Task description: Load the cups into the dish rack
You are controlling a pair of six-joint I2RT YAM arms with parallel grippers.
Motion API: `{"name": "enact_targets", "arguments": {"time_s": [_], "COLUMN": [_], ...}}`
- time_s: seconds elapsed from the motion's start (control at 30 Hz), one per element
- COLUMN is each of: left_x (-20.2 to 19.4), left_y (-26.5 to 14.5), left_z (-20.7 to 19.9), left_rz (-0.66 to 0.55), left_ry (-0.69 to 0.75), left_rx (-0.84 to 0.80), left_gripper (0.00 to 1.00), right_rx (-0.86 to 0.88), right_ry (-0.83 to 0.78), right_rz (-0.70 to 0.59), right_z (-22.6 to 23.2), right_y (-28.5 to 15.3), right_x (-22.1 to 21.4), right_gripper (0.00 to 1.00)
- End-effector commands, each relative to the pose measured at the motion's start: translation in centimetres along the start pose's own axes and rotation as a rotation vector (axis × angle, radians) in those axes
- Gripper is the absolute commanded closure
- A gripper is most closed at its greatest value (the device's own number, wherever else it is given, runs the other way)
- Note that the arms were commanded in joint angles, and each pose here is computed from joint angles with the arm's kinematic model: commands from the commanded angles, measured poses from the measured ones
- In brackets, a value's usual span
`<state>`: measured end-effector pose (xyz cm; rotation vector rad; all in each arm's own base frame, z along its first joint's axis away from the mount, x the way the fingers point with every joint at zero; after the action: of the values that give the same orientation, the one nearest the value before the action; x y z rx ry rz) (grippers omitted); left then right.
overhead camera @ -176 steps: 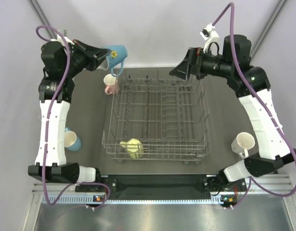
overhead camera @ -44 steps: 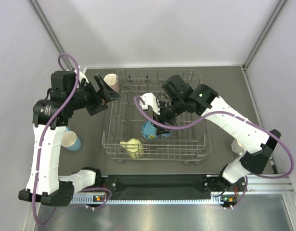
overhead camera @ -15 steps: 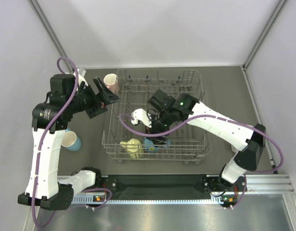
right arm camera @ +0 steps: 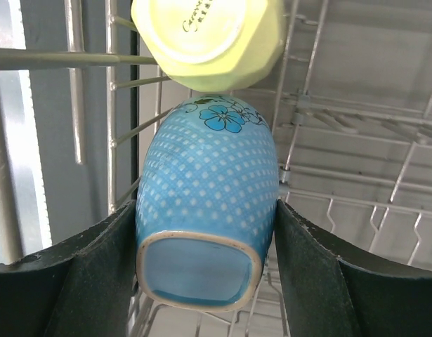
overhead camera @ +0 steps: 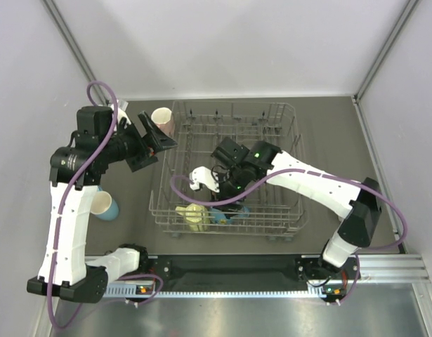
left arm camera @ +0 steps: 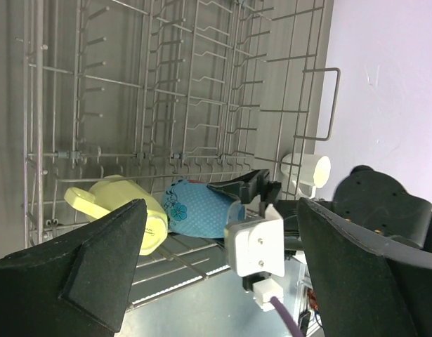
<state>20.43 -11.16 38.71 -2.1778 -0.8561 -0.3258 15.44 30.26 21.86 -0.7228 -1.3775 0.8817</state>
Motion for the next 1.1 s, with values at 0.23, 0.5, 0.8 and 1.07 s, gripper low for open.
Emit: {"name": "enact_targets", "arguments": {"time_s": [0.23, 0.5, 0.8, 1.07], "left_x": [-0.1, 0.3, 0.4, 0.2], "left_y": [0.5, 1.0, 1.4, 1.5], "left_z": [0.5, 0.6, 0.9, 1.1], "left_rz": [0.018, 0.026, 0.03, 0.034], "left_ry": [0.022, 0.026, 0.028, 0.017], "left_rx": [0.008, 0.01, 0.013, 0.013], "left_gripper": [0.08, 0.08, 0.08, 0.08], "right_rx": [0.107, 0.14, 0.152, 0.126], "right_ry": [-0.11, -0.122, -0.156, -0.188], "right_rz": [0.042, 0.019, 0.052, -0.019], "right_z": [1.4, 2.3, 2.0, 1.5], "right_y": [1.2, 0.7, 1.9, 2.0], "right_x": [-0.6, -0.7, -1.9, -0.7], "right_gripper": [1.0, 1.0, 1.0, 1.0]}}
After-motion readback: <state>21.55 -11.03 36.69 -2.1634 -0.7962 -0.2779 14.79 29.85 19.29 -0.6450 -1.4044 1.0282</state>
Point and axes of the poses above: each gripper's point midway between its finger pads, its own y axis out along the fingers, its own z axis along the line the jaws close on, x = y × z, the point moved 4 cm from there along -y, back along the fingers, and after that the axes turned 2 degrees about y, right-handed, at the moved point
